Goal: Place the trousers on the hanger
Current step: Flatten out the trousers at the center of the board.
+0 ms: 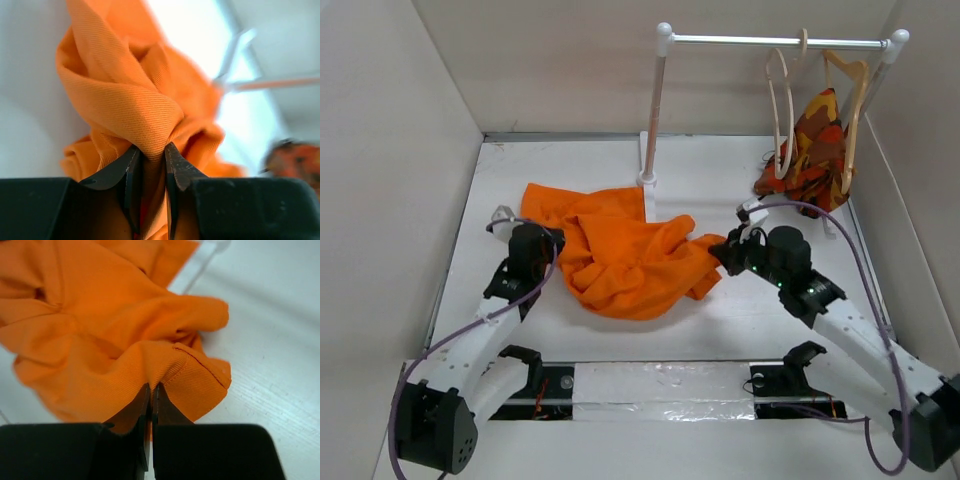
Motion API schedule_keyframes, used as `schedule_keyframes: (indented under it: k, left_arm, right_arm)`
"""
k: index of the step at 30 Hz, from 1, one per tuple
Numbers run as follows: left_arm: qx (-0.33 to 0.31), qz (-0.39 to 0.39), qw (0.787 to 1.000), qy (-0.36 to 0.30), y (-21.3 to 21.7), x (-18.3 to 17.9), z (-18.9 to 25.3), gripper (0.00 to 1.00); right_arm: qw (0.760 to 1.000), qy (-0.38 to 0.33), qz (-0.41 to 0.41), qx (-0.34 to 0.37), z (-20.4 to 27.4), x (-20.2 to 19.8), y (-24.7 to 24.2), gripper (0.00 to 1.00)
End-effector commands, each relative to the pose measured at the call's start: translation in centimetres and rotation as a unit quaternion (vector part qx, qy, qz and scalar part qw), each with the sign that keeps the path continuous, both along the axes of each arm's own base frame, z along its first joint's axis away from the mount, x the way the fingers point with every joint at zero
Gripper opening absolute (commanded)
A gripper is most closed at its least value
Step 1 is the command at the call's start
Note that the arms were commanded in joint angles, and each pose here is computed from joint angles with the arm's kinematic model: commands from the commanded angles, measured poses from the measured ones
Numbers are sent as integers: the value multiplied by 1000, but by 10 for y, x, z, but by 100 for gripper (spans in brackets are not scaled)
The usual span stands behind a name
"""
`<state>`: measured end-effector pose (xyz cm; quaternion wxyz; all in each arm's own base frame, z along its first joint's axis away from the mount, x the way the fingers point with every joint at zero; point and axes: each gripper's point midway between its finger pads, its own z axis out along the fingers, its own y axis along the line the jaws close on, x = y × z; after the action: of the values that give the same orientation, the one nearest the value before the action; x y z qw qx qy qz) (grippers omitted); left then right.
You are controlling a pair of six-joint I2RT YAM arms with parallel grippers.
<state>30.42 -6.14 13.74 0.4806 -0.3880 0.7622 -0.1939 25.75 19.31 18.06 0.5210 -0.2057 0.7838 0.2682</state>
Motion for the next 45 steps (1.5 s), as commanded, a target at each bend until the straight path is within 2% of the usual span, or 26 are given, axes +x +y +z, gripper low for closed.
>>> schedule_keyframes:
  k: [1, 3, 4, 6, 7, 10, 13, 14, 15, 18, 19, 20, 21, 24, 26, 29, 30, 31, 33, 34, 37, 38, 39, 42, 44, 45]
  left_arm:
    - [-44, 24, 977, -207, 5, 41, 155, 0]
    - [-40, 27, 969, -243, 7, 45, 194, 0]
    - [-40, 25, 958, -283, 7, 44, 240, 0]
    - [-8, 6, 957, -289, 3, 50, 267, 0]
    - [-4, 1, 946, -323, 3, 45, 313, 0]
    - [47, -32, 951, -305, -5, 54, 332, 0]
    - [89, -42, 965, -244, -3, 62, 296, 0]
    - [96, -44, 967, -231, -2, 62, 284, 5]
    - [101, -47, 971, -210, -2, 62, 267, 20]
    - [102, -32, 981, -165, 6, 54, 210, 49]
    - [105, -30, 984, -141, 8, 49, 178, 54]
    - [103, -23, 983, -152, 12, 41, 179, 57]
    - [103, -20, 983, -150, 14, 37, 174, 60]
    - [109, -39, 982, -147, 5, 25, 168, 59]
    - [116, -57, 979, -155, -3, 20, 176, 53]
    - [106, -120, 974, -158, -25, 15, 175, 35]
    - [107, -136, 972, -161, -29, 14, 175, 30]
    - [98, -173, 966, -164, -42, 11, 172, 21]
    - [82, -222, 958, -160, -61, 10, 157, 7]
    - [62, -272, 947, -161, -79, 3, 152, 0]
    - [61, -351, 922, -150, -141, -15, 119, 0]
    - [68, -361, 919, -139, -154, -19, 111, 0]
    - [72, -373, 915, -134, -168, -22, 105, 0]
    - [71, -395, 906, -136, -206, -39, 95, 5]
    - [77, -415, 895, -144, -224, -54, 89, 16]
    - [78, -449, 877, -151, -246, -76, 89, 21]
  right_arm:
    - [993, -114, -2, 23, 111, -22, -8, 0]
    - [994, -104, 21, 0, 117, -49, -9, 0]
    - [991, -127, 26, 14, 147, -62, -14, 0]
    - [992, -119, 39, 1, 154, -82, -20, 0]
    - [991, -123, 46, 6, 163, -90, -23, 0]
    - [991, -111, 80, 15, 165, -109, -22, 0]
    - [983, -5, 183, -17, 91, -132, 11, 0]
    - [977, 25, 212, -23, 67, -141, 19, 0]
    - [966, 76, 244, -27, 23, -154, 28, 0]
    - [952, 118, 282, -18, -19, -179, 42, 0]
    - [952, 118, 283, -19, -20, -181, 44, 3]
    - [950, 116, 291, -23, -20, -187, 46, 14]
    - [954, 106, 280, -31, -19, -183, 46, 43]
    - [958, 82, 270, -46, -7, -174, 52, 80]
    - [963, 75, 254, -57, -4, -164, 56, 83]
    - [981, 45, 169, -89, 2, -128, 45, 75]
    - [988, 30, 123, -84, 9, -104, 38, 47]
    - [991, 24, 107, -78, 12, -94, 35, 27]
    - [994, 9, 96, -51, 12, -72, 40, 0]
    - [998, 12, 45, -50, 6, -45, 23, 0]
    - [997, 38, -39, -49, -21, 6, -3, 1]
    - [995, 56, -56, -59, -35, 13, -12, 8]
    - [995, 48, -75, -44, -34, 27, -16, 27]
    - [989, 71, -126, -34, -63, 53, -35, 61]
    - [983, 100, -149, -44, -91, 57, -44, 69]
    - [982, 96, -160, -37, -93, 62, -44, 73]
